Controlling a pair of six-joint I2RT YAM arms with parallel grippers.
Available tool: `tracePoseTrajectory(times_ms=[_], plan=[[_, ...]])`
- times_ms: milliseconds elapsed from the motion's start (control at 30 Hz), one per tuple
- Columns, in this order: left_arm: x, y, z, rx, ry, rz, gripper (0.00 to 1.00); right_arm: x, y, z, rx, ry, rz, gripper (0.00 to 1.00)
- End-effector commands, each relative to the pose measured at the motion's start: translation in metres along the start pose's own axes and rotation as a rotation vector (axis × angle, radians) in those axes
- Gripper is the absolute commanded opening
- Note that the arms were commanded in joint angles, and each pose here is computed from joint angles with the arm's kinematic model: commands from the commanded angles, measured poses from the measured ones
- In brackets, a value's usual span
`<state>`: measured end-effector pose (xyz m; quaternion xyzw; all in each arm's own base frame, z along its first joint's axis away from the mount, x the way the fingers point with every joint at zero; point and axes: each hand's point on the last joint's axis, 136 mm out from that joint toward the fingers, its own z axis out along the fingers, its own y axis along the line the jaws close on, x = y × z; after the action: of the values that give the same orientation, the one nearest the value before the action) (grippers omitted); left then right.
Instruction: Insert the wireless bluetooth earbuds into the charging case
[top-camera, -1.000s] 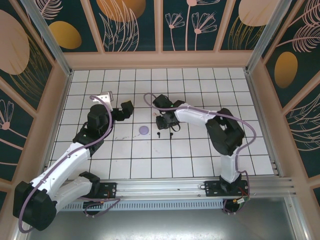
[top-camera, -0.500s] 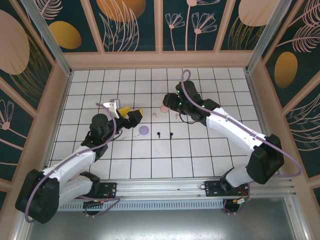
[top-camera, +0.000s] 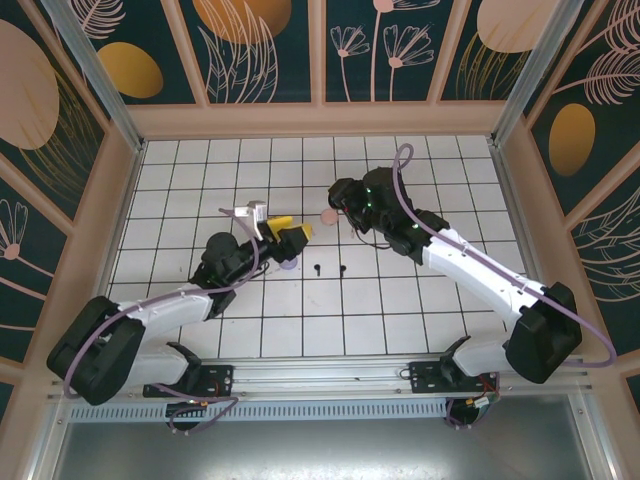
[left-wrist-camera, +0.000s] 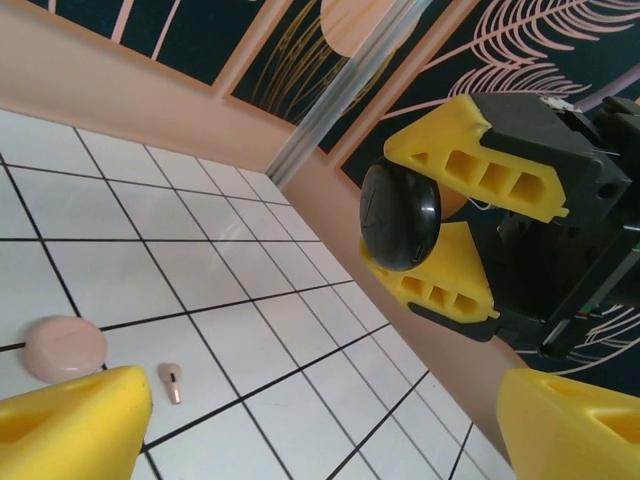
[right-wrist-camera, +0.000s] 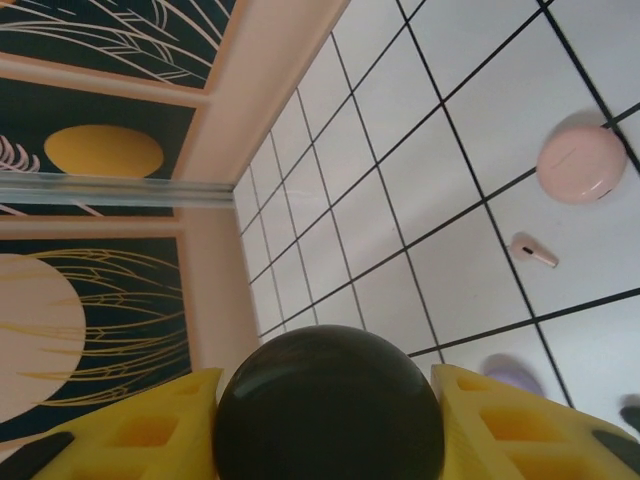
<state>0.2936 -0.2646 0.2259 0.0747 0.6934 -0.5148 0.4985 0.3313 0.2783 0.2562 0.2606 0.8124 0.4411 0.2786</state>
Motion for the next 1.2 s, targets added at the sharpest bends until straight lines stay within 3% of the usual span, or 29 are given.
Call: tracePoseTrajectory(times_ms=[0,333,900,1167], plan=[[-0.026,-0.027,0.014,0.098,-0.078,0.027,0.85,0.001,0.019,-0.009,-0.077,-0.010,0.063,0.29],[-0.025,-0.042,0.046,0.161,-0.048,0.044,0.71,0.013,0.021,-0.007,-0.084,0.014,0.059,0.28],[-0.026,-0.039,0.065,0.160,-0.048,0.052,0.52,0.020,0.024,-0.007,-0.106,0.031,0.057,0.28],[-0.025,-0.038,0.066,0.161,-0.053,0.047,0.35,0.021,0.026,-0.007,-0.118,0.036,0.059,0.28]])
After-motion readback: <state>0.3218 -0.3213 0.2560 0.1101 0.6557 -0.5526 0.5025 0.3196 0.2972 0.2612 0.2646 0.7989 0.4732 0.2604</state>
